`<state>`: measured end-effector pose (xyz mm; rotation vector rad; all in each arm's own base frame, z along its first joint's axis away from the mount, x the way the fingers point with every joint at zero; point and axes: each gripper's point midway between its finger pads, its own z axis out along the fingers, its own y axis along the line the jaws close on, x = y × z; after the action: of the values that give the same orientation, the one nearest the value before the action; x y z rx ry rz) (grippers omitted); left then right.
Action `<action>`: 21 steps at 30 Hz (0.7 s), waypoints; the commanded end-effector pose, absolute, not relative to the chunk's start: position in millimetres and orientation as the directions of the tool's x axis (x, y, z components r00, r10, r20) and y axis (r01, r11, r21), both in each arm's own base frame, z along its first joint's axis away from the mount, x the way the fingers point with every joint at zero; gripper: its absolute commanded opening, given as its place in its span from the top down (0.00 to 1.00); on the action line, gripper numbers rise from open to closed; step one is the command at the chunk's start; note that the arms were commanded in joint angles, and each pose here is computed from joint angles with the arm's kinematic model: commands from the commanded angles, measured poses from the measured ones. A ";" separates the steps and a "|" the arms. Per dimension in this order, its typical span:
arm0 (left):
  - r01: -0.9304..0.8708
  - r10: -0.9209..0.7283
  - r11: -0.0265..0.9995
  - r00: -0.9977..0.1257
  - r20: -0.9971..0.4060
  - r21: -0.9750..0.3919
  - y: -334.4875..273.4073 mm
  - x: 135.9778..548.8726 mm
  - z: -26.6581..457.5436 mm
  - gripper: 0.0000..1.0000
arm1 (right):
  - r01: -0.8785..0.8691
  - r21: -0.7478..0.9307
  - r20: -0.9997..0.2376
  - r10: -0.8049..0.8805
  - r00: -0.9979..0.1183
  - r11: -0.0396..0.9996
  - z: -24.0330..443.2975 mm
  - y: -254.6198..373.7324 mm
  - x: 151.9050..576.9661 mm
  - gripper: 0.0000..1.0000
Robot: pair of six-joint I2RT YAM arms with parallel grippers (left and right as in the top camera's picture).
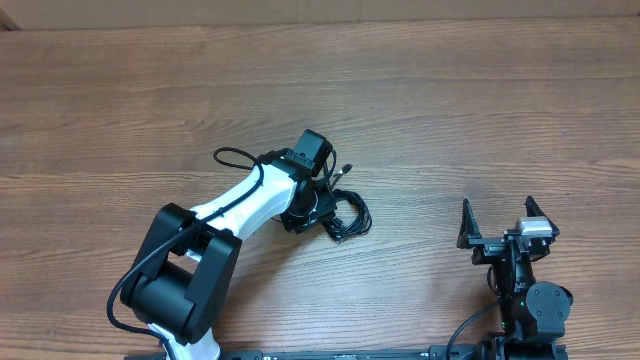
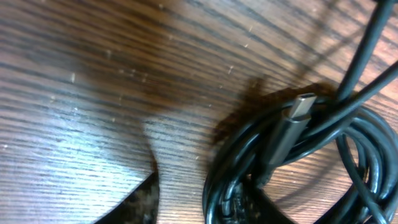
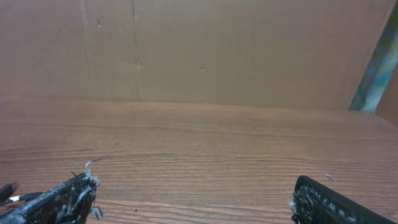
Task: Untangle cables
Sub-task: 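Close the left gripper on the cable bundle and lift it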
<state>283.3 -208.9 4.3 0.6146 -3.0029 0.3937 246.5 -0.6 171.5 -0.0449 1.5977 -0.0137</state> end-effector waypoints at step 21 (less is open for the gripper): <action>0.109 0.079 0.986 -0.972 -0.221 -0.127 -160.7 310.9 117.8 0.96 | -0.011 -0.042 -0.999 -0.042 -0.020 0.999 170.5 -2.4 246.5 0.00</action>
<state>295.2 -145.8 62.1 0.2854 -3.1866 0.0706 246.5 -0.7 171.5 -0.0443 1.5977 -0.0137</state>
